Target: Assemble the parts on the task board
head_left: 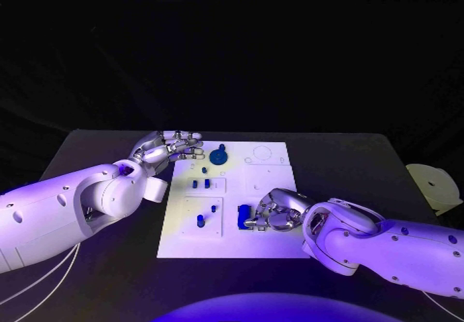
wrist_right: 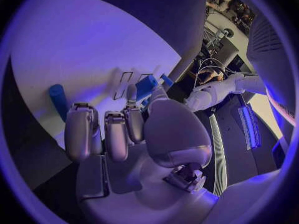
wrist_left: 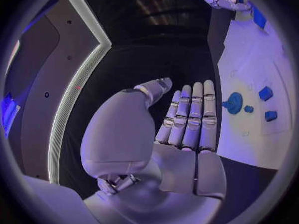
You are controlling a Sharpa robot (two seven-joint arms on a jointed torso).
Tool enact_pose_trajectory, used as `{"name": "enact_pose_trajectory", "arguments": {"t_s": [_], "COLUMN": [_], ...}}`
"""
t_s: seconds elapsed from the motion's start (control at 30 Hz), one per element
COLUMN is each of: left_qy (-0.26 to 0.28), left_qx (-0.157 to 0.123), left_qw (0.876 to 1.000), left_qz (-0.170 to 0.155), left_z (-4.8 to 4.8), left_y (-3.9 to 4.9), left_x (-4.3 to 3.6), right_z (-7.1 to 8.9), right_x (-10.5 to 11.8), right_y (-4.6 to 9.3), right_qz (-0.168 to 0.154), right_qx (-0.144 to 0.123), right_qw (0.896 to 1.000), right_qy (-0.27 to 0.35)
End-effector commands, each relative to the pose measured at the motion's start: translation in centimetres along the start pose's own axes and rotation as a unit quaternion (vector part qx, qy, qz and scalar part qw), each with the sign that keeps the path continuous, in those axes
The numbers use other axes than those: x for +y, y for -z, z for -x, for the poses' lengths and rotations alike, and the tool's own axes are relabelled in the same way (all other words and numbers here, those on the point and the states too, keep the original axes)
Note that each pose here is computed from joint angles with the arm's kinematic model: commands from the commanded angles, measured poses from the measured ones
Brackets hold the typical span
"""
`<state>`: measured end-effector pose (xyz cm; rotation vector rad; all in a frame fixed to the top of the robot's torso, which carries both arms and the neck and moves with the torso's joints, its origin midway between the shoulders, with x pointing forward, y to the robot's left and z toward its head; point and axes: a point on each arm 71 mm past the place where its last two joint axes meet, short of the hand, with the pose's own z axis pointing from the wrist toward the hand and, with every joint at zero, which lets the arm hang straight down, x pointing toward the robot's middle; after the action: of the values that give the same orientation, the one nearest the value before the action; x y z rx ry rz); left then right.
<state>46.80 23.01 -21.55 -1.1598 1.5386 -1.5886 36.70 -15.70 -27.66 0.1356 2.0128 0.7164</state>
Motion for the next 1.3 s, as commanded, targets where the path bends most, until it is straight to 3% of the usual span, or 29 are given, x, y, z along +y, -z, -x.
{"name": "enact_pose_trajectory", "arguments": {"t_s": [0.03, 0.83, 1.07, 1.3], "left_qy": [0.004, 0.004, 0.003, 0.004], "left_qx": [0.009, 0.009, 0.009, 0.009], "left_qw": [1.000, 1.000, 1.000, 1.000], "left_qz": [-0.002, 0.000, 0.000, -0.001], "left_z": [-0.24, -0.13, -0.11, -0.11], "left_y": [-0.02, 0.03, 0.02, 0.01], "left_x": [-0.03, -0.01, -0.01, 0.00], "right_z": [-0.2, -0.2, 0.1, 1.8], "right_x": [-0.7, -1.2, -1.1, -1.8], "right_y": [-0.1, 0.3, 0.7, 1.5], "right_qz": [-0.015, -0.012, -0.003, 0.003], "right_qx": [0.015, 0.028, 0.015, -0.030], "right_qw": [1.000, 0.999, 1.000, 0.999], "right_qy": [0.012, 0.010, 0.004, -0.015]}}
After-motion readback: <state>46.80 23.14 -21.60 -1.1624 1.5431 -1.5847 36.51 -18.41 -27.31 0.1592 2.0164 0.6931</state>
